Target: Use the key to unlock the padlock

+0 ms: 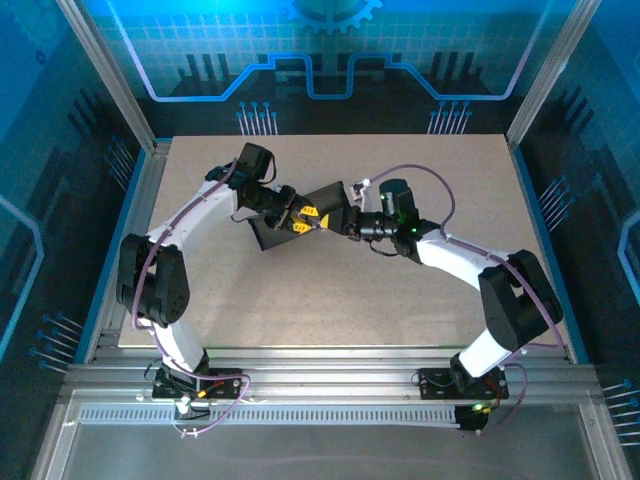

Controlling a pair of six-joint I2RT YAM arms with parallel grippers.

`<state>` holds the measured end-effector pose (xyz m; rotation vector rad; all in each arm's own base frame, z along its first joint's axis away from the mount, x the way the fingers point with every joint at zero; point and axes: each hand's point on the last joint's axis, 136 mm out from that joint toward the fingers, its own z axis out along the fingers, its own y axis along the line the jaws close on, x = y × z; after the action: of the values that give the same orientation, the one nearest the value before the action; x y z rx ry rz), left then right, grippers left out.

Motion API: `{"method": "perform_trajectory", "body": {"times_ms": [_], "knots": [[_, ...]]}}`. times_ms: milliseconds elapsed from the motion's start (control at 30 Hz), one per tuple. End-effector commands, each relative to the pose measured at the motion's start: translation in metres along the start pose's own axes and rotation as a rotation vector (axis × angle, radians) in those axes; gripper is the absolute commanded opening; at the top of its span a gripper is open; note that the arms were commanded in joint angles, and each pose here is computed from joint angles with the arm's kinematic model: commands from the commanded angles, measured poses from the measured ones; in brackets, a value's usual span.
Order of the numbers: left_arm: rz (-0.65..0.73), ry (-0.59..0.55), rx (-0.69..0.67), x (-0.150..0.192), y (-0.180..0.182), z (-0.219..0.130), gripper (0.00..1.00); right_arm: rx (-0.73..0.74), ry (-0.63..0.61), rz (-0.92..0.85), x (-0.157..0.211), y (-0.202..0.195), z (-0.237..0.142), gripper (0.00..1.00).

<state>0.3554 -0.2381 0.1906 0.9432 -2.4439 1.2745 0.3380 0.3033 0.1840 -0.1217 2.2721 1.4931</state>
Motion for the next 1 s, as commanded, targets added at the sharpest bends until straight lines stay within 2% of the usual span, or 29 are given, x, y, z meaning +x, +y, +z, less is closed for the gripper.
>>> {"method": "perform_trajectory", "body": {"times_ms": [0,233,333,467,800,967], "knots": [[0.065,0.028,0.07,0.006,-0.019,-0.007,0.0,-0.036,0.009,0.006,0.005,0.006,0.006,0.3],[0.086,0.028,0.079,0.008,-0.021,-0.009,0.0,-0.092,-0.026,0.064,0.001,0.008,0.009,0.19],[0.161,0.025,0.079,0.009,-0.022,-0.009,0.0,-0.139,-0.044,0.16,0.004,0.004,0.011,0.11],[0.258,0.045,0.098,0.004,-0.019,-0.001,0.0,-0.253,-0.093,0.283,-0.002,0.021,0.008,0.01],[0.374,0.072,0.131,0.004,-0.016,0.005,0.0,-0.414,-0.22,0.503,-0.013,0.039,0.001,0.0],[0.383,0.047,0.144,0.001,-0.02,-0.004,0.0,-0.29,-0.232,0.496,-0.012,0.021,0.002,0.0]]}}
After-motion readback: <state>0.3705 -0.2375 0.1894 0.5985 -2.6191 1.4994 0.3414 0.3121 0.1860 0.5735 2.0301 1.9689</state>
